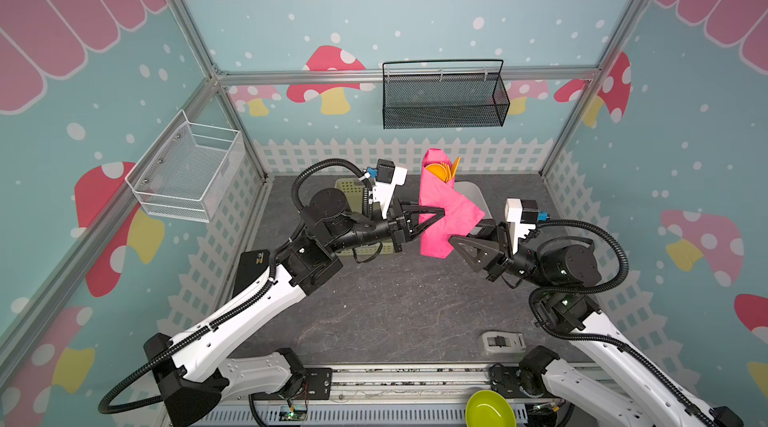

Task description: Place the utensils on the paper napkin and roll it up

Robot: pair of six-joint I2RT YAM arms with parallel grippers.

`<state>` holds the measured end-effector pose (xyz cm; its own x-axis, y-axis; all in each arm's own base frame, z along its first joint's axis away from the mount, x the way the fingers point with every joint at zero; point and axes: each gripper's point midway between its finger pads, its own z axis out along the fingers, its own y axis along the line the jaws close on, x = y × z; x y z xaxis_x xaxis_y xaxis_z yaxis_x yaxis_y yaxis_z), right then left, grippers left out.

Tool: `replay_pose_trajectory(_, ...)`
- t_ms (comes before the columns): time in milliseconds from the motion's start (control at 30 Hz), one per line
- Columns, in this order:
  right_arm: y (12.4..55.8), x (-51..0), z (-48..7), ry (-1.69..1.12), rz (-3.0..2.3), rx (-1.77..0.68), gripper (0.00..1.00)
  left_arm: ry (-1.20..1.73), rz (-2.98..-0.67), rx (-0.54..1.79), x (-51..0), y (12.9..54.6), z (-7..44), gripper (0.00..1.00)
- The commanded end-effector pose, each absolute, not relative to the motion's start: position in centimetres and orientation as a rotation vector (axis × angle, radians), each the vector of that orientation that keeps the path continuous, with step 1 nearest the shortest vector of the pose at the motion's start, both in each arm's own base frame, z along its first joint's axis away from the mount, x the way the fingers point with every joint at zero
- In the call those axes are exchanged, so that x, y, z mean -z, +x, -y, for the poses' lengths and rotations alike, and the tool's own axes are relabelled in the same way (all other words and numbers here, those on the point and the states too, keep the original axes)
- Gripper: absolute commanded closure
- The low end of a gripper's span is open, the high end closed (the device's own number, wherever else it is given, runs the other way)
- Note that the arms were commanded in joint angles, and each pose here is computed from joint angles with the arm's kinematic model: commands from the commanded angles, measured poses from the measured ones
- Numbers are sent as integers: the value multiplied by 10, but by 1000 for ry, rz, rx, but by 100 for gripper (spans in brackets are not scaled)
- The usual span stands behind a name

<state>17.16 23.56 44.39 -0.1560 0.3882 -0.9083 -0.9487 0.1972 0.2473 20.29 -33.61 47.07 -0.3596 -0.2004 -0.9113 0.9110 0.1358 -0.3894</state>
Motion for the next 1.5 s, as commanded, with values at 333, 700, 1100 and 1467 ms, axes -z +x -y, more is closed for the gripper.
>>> replay_pose_trajectory(333,179,-422,-253,-683,-1206,-1417,55,644,-1427,1328,-478,217,325,92)
replay_pose_trajectory(700,176,-418,-265,-735,-1202,-1448,57,525,-1526,1223,-464,243,320,93)
replay_pose_trajectory(1100,181,-419,-272,-733,-1235,-1416,59,458,-1571,1198,-457,256,319,93)
replay_pose_trajectory(1467,187,-413,-281,-729,-1300,-1378,62,393,-1635,1165,-450,268,319,96)
